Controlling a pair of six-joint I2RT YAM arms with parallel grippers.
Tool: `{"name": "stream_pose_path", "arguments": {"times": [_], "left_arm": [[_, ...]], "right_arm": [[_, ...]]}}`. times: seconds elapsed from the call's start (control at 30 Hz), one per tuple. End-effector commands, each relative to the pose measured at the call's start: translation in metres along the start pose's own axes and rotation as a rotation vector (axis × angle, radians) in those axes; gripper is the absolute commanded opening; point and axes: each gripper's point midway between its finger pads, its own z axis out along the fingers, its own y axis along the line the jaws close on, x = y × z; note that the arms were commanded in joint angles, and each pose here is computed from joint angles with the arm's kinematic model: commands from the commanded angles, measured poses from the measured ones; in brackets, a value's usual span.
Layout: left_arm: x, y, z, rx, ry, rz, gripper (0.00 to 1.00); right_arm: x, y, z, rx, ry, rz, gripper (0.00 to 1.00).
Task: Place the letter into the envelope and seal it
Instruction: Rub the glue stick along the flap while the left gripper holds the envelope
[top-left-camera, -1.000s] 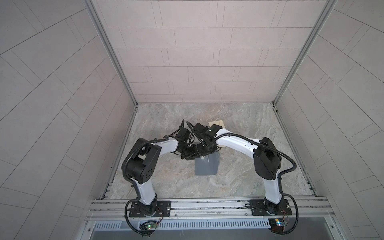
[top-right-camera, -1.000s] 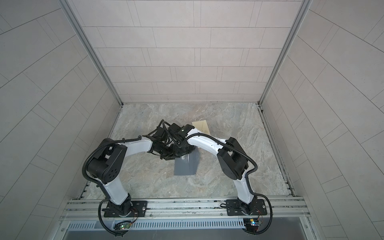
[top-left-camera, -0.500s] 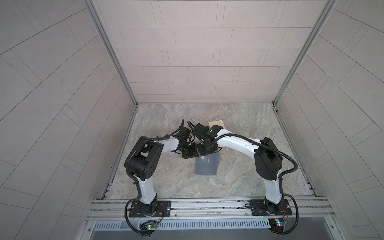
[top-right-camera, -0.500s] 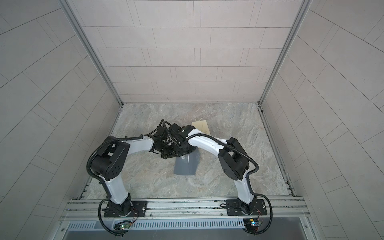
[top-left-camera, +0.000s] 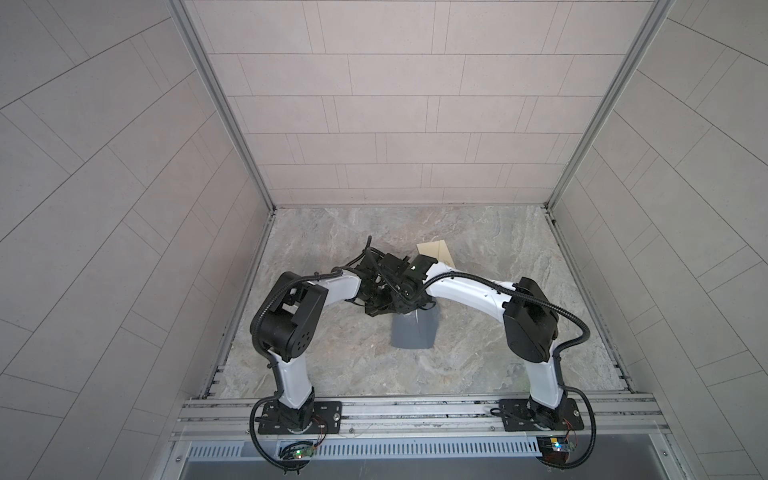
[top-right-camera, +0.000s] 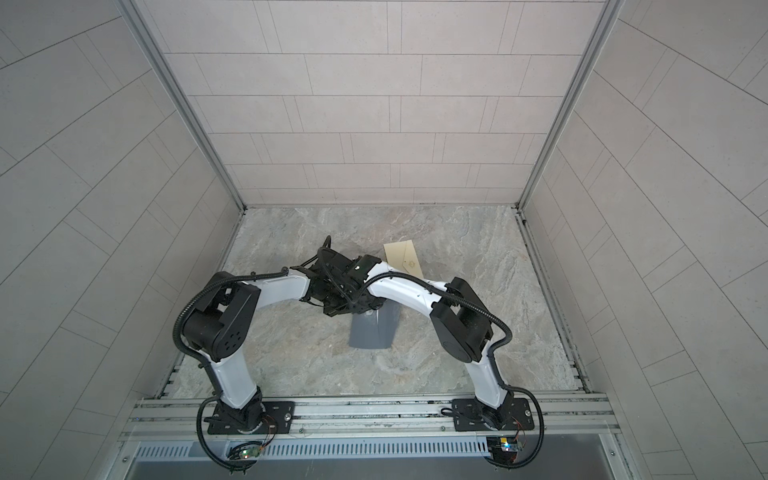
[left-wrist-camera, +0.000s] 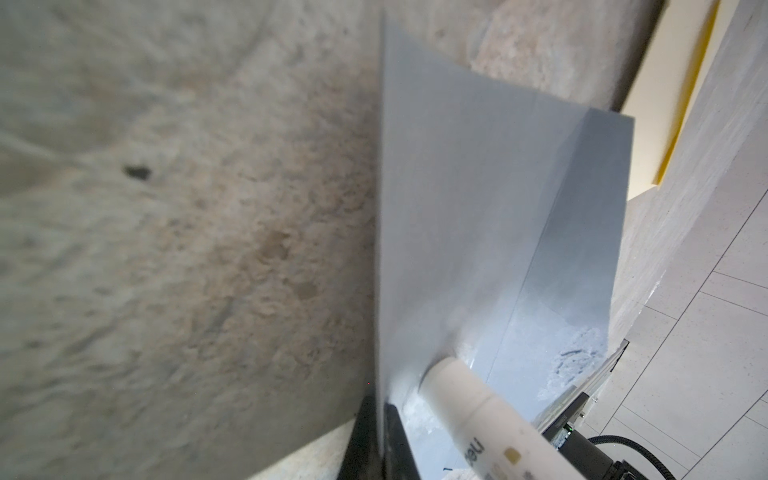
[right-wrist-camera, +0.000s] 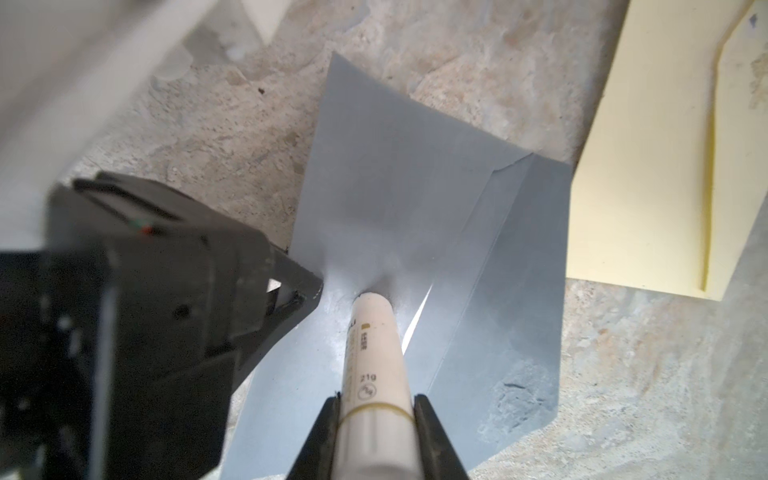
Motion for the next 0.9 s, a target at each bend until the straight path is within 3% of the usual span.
{"name": "stream_pose_path", "arguments": {"times": [0.0, 0.1, 0.2, 0.43, 0.57, 0.87], "left_arm": [[0.006, 0.020, -0.002, -0.094, 0.016, -0.031, 0.00], [0.006, 0.020, -0.002, -0.094, 0.013, -0.031, 0.00], [0.006, 0.020, -0.002, -0.093, 0.012, -0.029, 0.00], [0.005, 0.018, -0.003, -0.086, 0.011, -0.020, 0.00], [0.006, 0.017, -0.003, -0.085, 0.012, -0.014, 0.00], [0.006, 0.016, -0.004, -0.083, 0.008, -0.011, 0.00]], "right_arm": [[0.029, -0.055, 0.034, 0.234, 0.114, 0.000, 0.00], [0.030, -0.058, 0.035, 0.222, 0.112, 0.012, 0.00], [0.022, -0.043, 0.031, 0.127, 0.067, 0.003, 0.00], [-0.002, -0.010, -0.022, -0.102, -0.089, -0.055, 0.00], [0.005, -0.008, -0.035, -0.140, -0.065, -0.080, 0.00], [0.021, 0.000, -0.021, -0.180, 0.006, -0.067, 0.00]]}}
